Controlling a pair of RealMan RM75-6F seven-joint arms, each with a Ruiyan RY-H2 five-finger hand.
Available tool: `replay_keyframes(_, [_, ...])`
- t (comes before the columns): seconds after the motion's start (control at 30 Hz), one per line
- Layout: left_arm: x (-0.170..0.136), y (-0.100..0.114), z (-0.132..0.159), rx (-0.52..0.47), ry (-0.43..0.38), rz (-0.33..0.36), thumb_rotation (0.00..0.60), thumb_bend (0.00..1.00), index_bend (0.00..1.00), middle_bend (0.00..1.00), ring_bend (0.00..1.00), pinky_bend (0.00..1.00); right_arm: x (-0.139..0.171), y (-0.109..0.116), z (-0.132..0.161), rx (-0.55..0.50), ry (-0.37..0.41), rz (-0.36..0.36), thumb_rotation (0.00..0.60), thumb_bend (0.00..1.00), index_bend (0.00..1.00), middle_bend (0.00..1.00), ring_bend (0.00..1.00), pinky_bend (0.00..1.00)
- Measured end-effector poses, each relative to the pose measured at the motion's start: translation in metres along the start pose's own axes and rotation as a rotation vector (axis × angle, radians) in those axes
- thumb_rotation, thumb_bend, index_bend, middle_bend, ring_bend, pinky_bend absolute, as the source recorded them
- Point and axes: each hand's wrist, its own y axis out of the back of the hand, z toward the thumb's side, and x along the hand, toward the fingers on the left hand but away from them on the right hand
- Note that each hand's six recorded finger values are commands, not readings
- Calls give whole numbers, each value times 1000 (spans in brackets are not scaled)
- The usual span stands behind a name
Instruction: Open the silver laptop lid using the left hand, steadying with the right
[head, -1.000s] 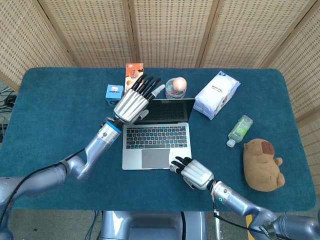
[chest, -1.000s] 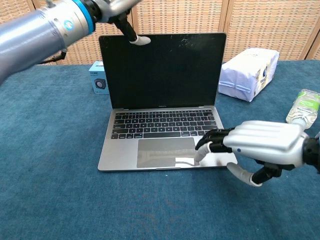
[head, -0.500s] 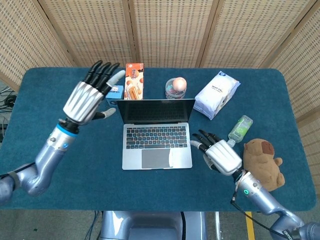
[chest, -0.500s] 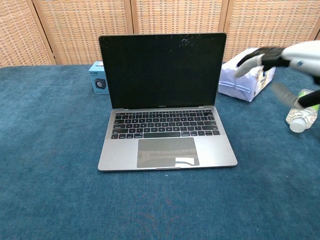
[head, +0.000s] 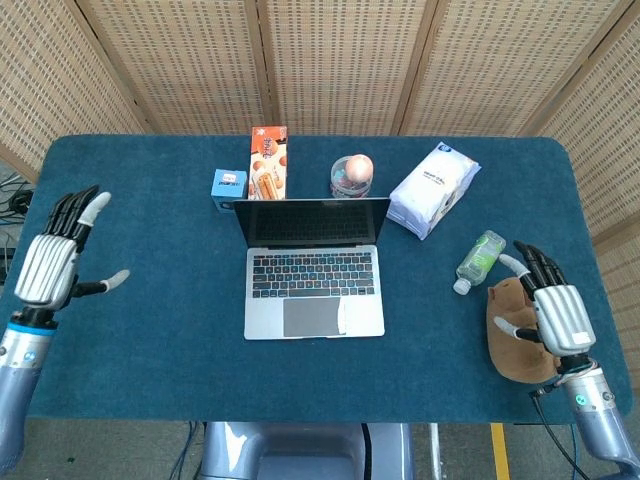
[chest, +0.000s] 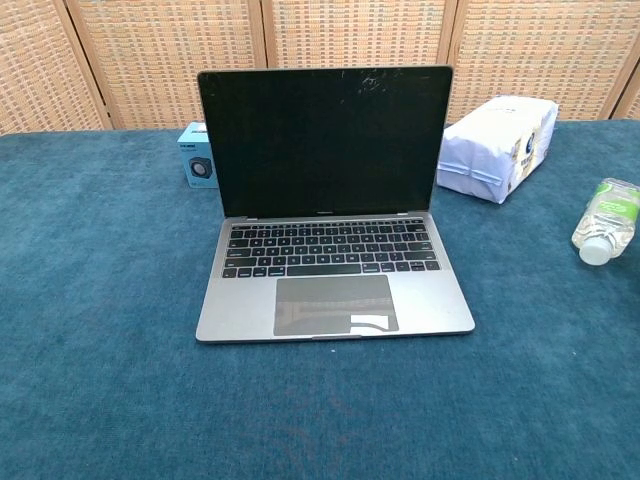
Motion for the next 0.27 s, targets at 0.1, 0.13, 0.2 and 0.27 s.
replay_keyframes(0.1, [-35,-11,-29,18,111,-32,600,0,0,0,0,0,19,2,-3,-20,-33,-3,600,0,1,0,0,0])
replay_keyframes(0.13, [-47,-16,-37,22,144,-49,600,0,0,0,0,0,24,3,-2,-26,-41,-5,600,0,0,0,0,0])
replay_keyframes(0.2, [-75,-25,-51,35,210,-96,600,0,0,0,0,0,35,5,-1,-33,-56,-15,600,0,0,0,0,0])
replay_keyframes(0.27, [-93,-29,-56,59,245,-125,600,0,0,0,0,0,45,6,0,-34,-71,-22,600,0,0,0,0,0])
